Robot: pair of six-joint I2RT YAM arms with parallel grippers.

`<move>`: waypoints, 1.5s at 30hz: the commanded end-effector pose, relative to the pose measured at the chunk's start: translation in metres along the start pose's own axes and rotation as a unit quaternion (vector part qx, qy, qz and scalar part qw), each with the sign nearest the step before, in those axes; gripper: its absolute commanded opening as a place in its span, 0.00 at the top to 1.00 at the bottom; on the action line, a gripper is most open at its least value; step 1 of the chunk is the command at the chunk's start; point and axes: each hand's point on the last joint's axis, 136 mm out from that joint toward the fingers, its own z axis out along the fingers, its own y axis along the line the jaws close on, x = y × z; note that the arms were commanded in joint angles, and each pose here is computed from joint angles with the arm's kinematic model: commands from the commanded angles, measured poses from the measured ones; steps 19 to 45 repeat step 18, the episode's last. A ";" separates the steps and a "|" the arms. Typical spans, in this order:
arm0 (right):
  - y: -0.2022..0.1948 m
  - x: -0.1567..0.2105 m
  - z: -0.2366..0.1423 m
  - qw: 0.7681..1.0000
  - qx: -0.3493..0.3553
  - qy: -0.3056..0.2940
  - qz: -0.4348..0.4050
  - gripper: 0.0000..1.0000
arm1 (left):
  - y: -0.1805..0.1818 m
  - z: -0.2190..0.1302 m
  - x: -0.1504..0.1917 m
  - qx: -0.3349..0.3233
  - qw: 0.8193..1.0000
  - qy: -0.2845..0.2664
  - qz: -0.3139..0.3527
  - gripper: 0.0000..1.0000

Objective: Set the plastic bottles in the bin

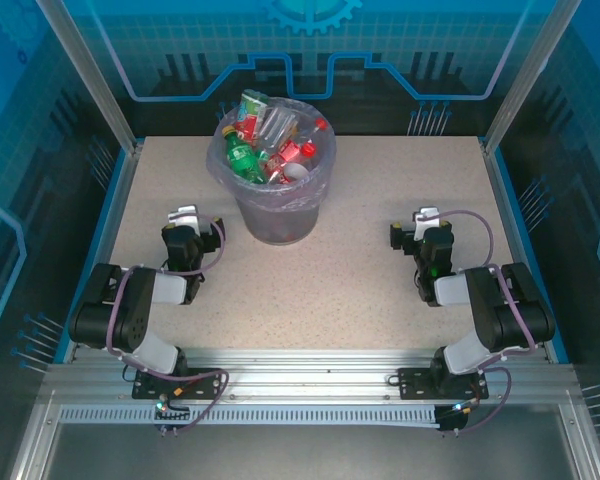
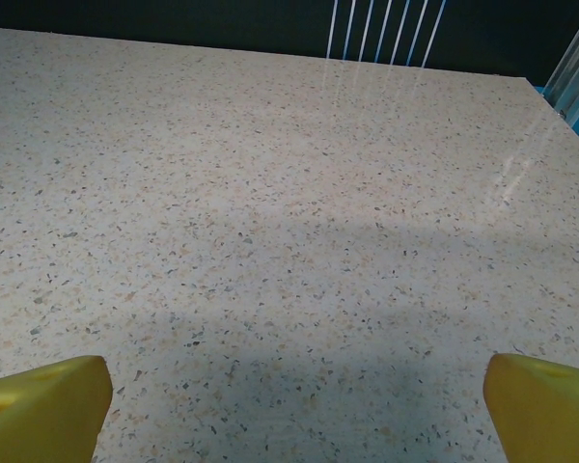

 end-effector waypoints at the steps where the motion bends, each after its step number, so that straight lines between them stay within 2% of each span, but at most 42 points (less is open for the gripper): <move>1: -0.003 -0.012 0.002 1.000 0.002 -0.018 0.010 0.00 | -0.006 0.000 -0.005 0.014 1.000 -0.013 0.008 0.01; 45: 0.002 -0.013 0.002 1.000 -0.001 -0.019 -0.001 0.00 | -0.006 0.000 -0.006 0.015 1.000 -0.013 0.007 0.01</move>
